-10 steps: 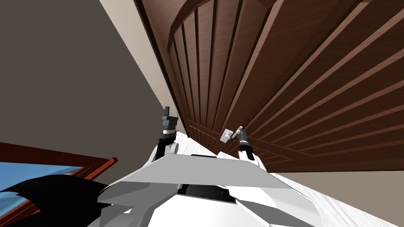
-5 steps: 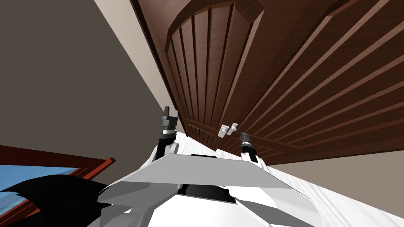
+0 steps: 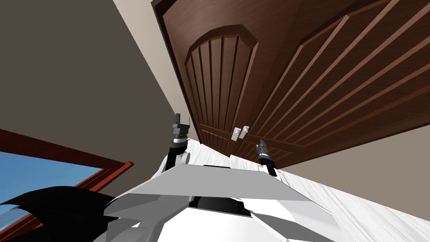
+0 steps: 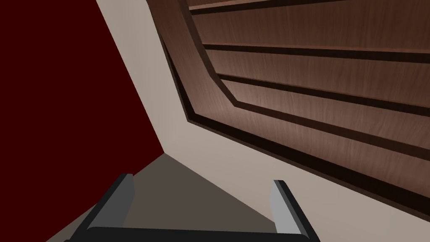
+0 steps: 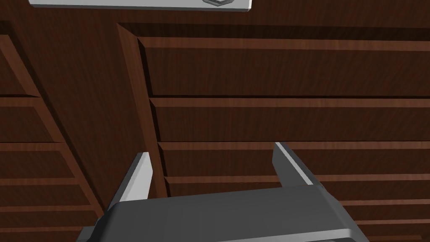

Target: Pull the door open

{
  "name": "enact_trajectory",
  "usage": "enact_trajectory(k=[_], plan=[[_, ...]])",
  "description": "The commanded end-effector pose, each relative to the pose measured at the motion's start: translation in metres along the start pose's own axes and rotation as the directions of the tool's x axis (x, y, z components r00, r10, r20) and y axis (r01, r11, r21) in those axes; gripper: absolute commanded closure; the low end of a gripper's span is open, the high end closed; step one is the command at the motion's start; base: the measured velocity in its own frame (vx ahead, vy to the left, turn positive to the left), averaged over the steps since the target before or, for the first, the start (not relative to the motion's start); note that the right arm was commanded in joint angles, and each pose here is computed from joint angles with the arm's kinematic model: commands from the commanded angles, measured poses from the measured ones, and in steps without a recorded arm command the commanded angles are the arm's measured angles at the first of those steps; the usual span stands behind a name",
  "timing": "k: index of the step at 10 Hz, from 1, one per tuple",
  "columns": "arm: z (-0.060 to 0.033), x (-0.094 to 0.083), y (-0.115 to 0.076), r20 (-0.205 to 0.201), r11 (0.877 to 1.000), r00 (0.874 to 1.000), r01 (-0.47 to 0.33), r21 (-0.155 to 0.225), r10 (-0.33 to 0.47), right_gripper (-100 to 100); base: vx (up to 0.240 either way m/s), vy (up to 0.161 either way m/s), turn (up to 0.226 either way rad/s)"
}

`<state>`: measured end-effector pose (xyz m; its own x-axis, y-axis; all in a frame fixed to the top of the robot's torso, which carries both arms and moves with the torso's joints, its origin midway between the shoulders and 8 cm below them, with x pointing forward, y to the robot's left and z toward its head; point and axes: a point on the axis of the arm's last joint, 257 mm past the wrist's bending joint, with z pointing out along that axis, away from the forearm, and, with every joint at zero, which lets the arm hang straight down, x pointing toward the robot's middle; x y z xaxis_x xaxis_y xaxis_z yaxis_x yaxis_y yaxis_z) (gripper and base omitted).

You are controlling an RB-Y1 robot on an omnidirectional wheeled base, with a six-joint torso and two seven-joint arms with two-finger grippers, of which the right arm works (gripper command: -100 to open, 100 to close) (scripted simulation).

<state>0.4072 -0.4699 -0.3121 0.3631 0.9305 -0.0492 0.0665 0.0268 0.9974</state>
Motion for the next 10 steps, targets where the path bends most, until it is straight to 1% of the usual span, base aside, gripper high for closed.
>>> enact_trajectory(k=[1,2,3,4,5,6,7,8,10], plan=[[-0.0016,0.006,0.000,-0.011,1.000,1.000,-0.006,-0.004,0.006,-100,-0.165,0.043,0.014],[-0.0015,0.016,0.002,-0.027,1.000,1.000,-0.015,-0.012,0.015,-100,-0.164,0.023,0.041],[0.0013,0.035,0.009,-0.057,0.999,0.998,-0.032,-0.030,0.030,-100,-0.148,0.049,0.126],[0.0050,0.052,0.017,-0.082,0.998,0.996,-0.046,-0.048,0.042,-100,-0.017,0.116,0.217],[0.0042,0.040,0.011,-0.064,0.999,0.997,-0.036,-0.035,0.033,-100,0.014,0.054,0.038],[0.0004,0.016,0.005,-0.032,1.000,0.999,-0.017,-0.020,0.017,-100,-0.056,-0.044,-0.186],[-0.0012,0.007,0.002,-0.018,1.000,1.000,-0.009,-0.014,0.009,-100,-0.078,-0.062,-0.124],[-0.0033,-0.007,0.000,0.002,1.000,1.000,0.002,-0.006,-0.002,-100,-0.050,-0.049,-0.080],[-0.0083,-0.040,-0.005,0.048,1.000,0.998,0.028,0.012,-0.029,-100,0.003,-0.030,-0.129]])
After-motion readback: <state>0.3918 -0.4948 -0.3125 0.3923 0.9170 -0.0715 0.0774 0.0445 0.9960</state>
